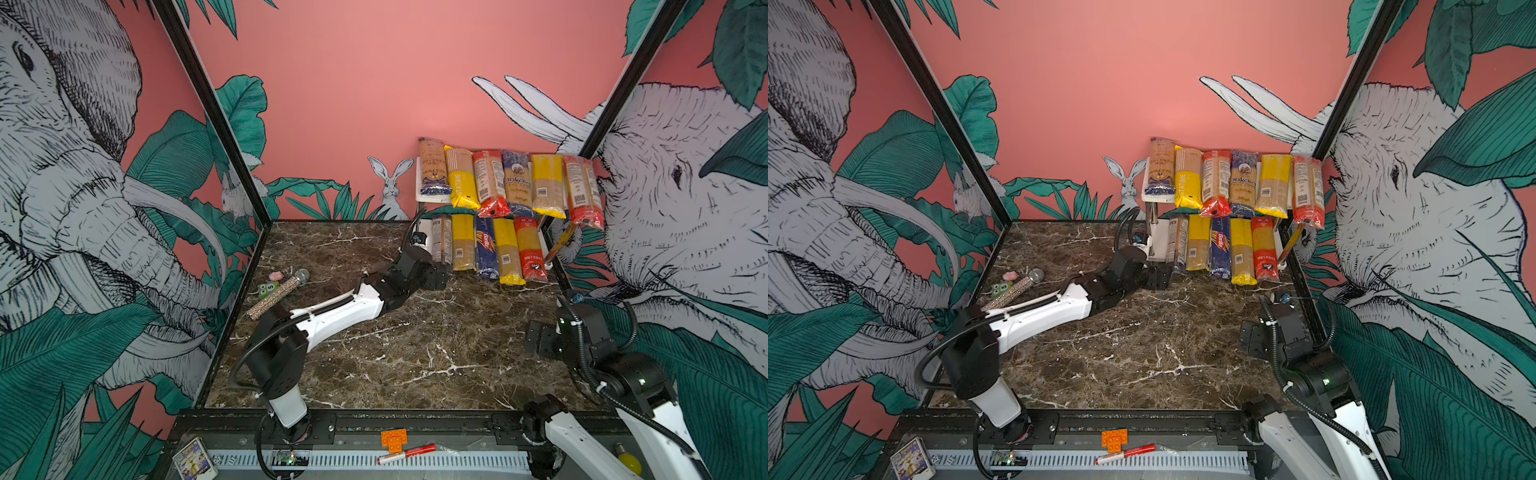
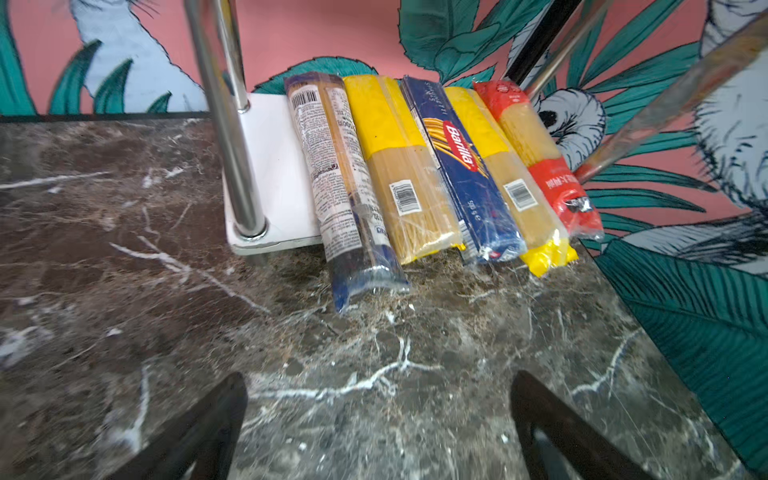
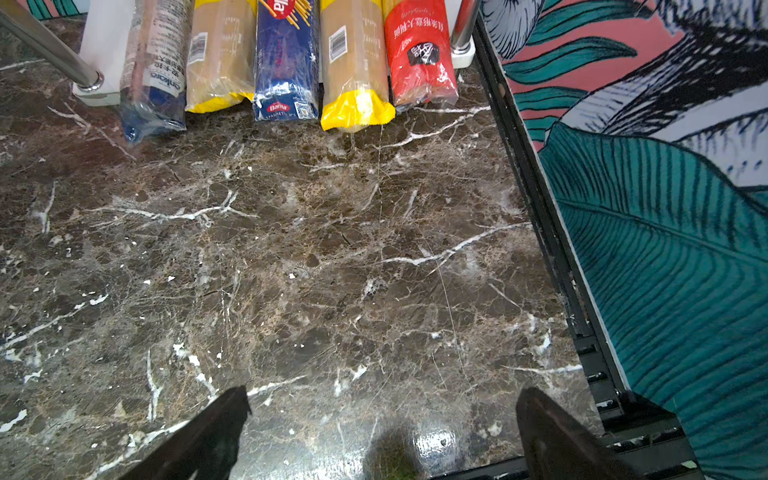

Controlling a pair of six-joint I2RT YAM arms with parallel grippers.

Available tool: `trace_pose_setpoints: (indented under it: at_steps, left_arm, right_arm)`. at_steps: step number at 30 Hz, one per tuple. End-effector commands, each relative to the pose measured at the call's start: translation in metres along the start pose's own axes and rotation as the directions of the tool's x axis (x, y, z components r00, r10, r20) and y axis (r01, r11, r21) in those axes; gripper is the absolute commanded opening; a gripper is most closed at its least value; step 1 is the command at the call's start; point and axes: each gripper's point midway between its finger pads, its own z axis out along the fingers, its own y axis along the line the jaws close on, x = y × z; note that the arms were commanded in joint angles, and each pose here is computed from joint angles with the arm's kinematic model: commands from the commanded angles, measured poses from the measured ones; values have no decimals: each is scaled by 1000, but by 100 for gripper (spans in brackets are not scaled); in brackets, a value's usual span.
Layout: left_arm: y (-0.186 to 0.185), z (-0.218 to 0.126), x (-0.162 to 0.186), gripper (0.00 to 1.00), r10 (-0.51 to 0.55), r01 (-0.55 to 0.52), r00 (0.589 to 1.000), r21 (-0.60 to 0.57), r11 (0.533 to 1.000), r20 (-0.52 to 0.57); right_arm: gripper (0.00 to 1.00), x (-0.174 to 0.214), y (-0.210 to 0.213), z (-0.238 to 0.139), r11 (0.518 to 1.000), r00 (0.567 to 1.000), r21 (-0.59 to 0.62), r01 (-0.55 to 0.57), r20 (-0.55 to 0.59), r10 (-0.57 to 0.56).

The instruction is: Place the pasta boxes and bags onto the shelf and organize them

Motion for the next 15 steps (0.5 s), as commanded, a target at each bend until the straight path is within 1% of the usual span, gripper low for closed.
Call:
trace_pose_setpoints:
  at_steps: [1, 3, 5, 7, 9, 11, 13, 15]
  left_arm:
    - [48, -41, -3, 99, 83, -73, 995, -166, 983, 51]
    - [73, -64, -1, 99, 112, -98, 992, -231, 968, 49]
    - [102, -87, 3, 99, 109, -91, 993, -296, 951, 44]
    - [129, -111, 6, 99, 104, -76, 993, -350, 934, 60]
    - [147, -129, 8, 99, 139, -99, 988, -396, 913, 72]
    - [166, -148, 11, 99, 171, -120, 983, -469, 875, 69]
    - [183, -160, 19, 99, 207, -155, 978, -524, 838, 41]
    - [207, -171, 27, 99, 200, -145, 979, -592, 793, 28]
  right_arm:
    - [99, -16, 10, 11, 999, 996, -31, -29, 85, 31]
    - [99, -21, 19, 19, 998, 994, -56, -17, 109, 23]
    - [99, -28, 27, 28, 998, 992, -68, 12, 129, -3]
    - [99, -32, 32, 38, 997, 989, -61, 40, 146, -31]
    - [99, -37, 33, 45, 998, 985, -45, 51, 165, -43]
    - [99, -40, 37, 53, 997, 981, -41, 65, 184, -56]
    - [99, -41, 42, 64, 996, 976, -42, 84, 203, -74]
    - [99, -41, 42, 75, 995, 971, -21, 96, 221, -89]
